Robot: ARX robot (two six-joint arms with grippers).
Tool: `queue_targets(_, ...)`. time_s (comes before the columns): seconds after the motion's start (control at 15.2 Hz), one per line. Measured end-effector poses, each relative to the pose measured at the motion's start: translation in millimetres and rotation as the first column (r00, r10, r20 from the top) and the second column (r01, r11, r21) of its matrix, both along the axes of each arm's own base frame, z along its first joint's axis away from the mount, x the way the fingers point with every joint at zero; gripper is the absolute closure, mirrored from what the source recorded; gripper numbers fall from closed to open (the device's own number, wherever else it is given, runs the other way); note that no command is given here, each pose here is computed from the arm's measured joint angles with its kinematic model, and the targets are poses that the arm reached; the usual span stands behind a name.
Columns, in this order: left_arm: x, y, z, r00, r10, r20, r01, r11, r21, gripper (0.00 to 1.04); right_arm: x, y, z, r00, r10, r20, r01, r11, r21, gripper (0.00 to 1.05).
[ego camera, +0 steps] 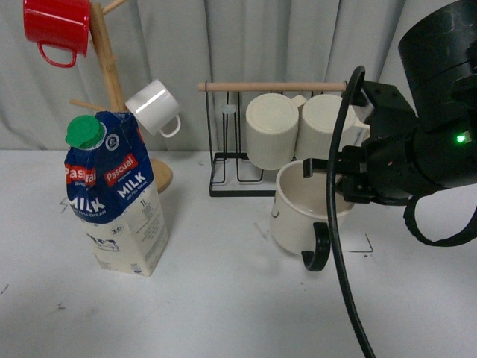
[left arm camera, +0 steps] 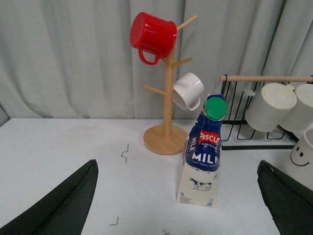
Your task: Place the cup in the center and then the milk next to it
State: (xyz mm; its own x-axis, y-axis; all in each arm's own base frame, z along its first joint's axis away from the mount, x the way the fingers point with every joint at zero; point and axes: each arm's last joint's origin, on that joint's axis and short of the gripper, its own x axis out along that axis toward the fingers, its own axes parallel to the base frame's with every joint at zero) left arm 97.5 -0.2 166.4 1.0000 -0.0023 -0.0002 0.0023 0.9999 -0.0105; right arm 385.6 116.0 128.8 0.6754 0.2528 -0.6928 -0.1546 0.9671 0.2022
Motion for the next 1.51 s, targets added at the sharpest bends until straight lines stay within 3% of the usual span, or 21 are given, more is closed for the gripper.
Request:
queue_targets(0.59, 0.0, 0.0, 0.0, 1.000, 0.000, 0.000, 0.000, 1.000, 0.000, 0.07, 3.4, 22.0, -19.6, 0.996, 0.024, -0.081, -0.028, 0.998, -0.048, 1.01)
queue_targets(0.72, 0.0, 0.0, 0.0, 1.000, 0.000, 0.000, 0.000, 1.000, 0.000, 0.07, 4.1, 23.4, -18.1, 0.997, 0.045, -0.060, -0.046, 0.999, -0.021, 0.83)
queue_targets(0.92, 0.0, 0.0, 0.0, 1.000, 0.000, 0.000, 0.000, 1.000, 0.000, 0.07, -8.2, 16.2, 1.1, 0.997, 0.071, 0.010, -0.072, 0.997, 0.036, 0.46)
queue_targets(1.12, 0.0, 0.0, 0.0, 1.000, 0.000, 0.000, 0.000, 1.000, 0.000, 0.07, -33.7, -13.0, 54.7, 0.976, 0.054, 0.213, -0.086, 0.986, 0.145, 0.08)
queue_targets(1.18, 0.0, 0.0, 0.0, 1.000, -0.001, 0.000, 0.001, 1.000, 0.000, 0.07, -44.0, -25.9, 69.5, 0.876, -0.066, 0.478, 0.021, 0.995, 0.099, 0.14)
queue_targets(1.31, 0.0, 0.0, -0.1, 1.000, 0.000, -0.002, 0.000, 1.000, 0.000, 0.07, -87.8, -65.0, 75.4, 0.754, -0.170, 0.634, 0.211, 0.977, 0.011, 0.34)
queue_targets(1.44, 0.0, 0.0, 0.0, 1.000, 0.000, 0.000, 0.000, 1.000, 0.000, 0.07, -133.4, -91.9, 97.8, 0.630, -0.199, 0.751, 0.279, 0.960, 0.021, 0.60)
queue_targets(1.51, 0.0, 0.0, 0.0, 1.000, 0.000, 0.000, 0.000, 1.000, 0.000, 0.07, -146.7, -92.8, 91.7, 0.634, -0.179, 0.752, 0.259, 0.966, 0.012, 0.72)
